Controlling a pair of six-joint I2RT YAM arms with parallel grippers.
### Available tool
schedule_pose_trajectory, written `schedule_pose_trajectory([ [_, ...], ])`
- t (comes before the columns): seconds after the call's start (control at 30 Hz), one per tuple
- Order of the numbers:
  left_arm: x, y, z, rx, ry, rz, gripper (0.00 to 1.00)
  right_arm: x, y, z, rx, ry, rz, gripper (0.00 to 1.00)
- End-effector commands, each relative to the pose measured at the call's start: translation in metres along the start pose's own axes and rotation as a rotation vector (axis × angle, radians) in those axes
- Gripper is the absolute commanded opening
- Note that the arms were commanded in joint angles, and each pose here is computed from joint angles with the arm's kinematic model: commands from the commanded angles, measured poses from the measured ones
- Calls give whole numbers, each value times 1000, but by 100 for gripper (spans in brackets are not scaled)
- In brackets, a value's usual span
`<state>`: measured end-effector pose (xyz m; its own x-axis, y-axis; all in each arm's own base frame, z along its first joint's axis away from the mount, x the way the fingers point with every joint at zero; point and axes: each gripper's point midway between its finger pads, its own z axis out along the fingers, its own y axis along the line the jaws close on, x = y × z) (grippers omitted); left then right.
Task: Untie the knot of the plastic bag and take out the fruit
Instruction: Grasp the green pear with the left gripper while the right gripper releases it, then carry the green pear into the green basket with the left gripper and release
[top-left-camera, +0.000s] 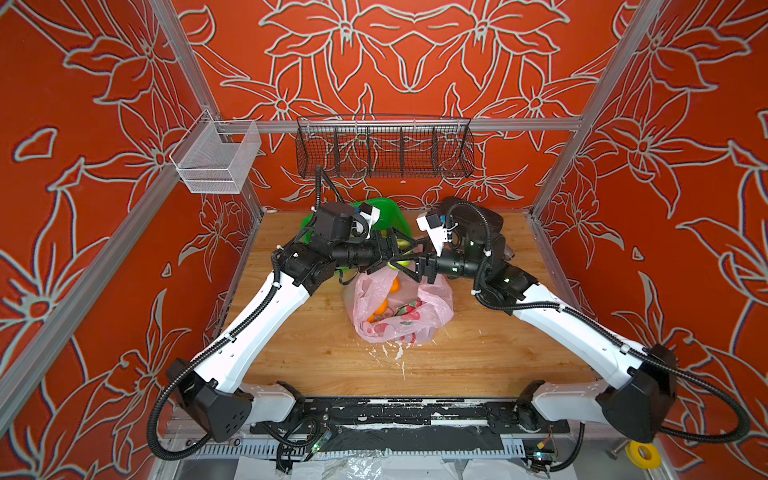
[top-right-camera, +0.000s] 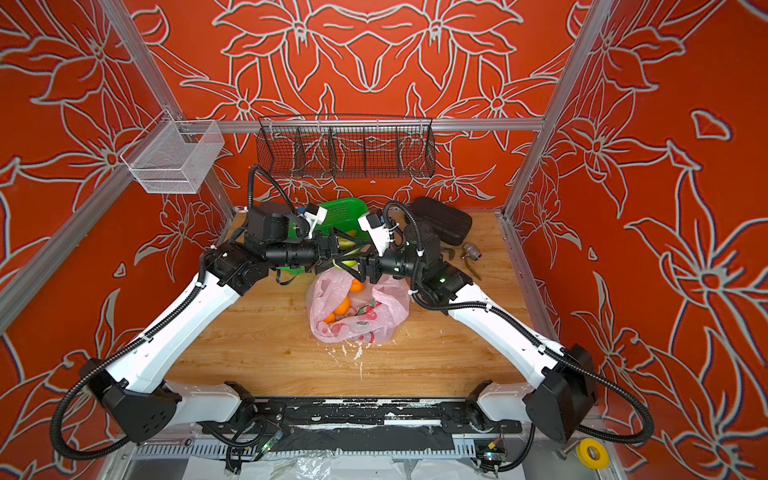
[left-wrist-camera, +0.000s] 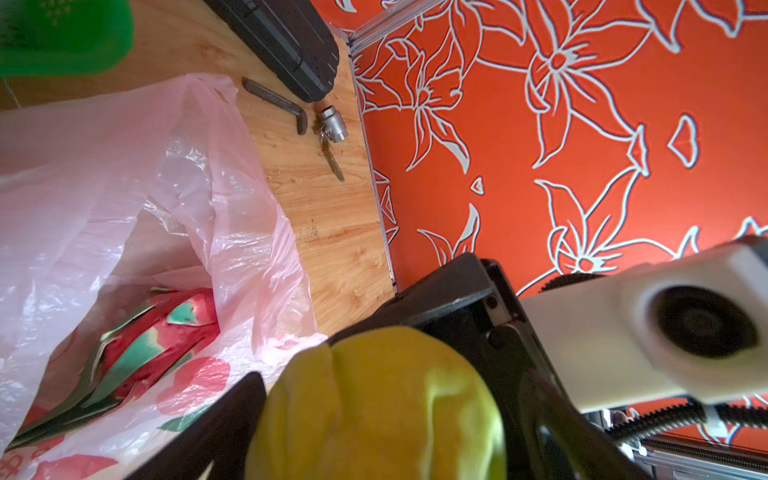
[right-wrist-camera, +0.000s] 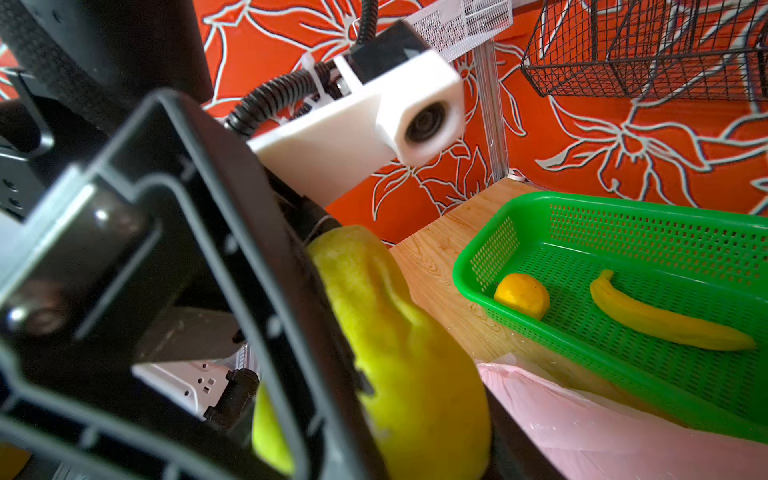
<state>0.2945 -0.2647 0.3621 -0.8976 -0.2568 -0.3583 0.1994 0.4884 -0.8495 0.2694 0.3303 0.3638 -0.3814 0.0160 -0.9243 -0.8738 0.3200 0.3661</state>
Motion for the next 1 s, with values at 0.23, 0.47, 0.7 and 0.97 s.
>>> schedule_pose_trajectory([
  [0.23,1,-6,-4,-3,4,20,70,-15,9,-4,-22,-41,-68,69],
  [0.47,-12,-4,-6,-33,-63,37,67,-18,11,-16,15,-71,-75,92],
  [0.7,-59,26,-38,-280,-330,152,67,-34,22,-40,51,-161,-90,97],
  [0.97,-113,76,-81,-606,-580,268,67,-29,25,-64,94,-209,-56,97],
])
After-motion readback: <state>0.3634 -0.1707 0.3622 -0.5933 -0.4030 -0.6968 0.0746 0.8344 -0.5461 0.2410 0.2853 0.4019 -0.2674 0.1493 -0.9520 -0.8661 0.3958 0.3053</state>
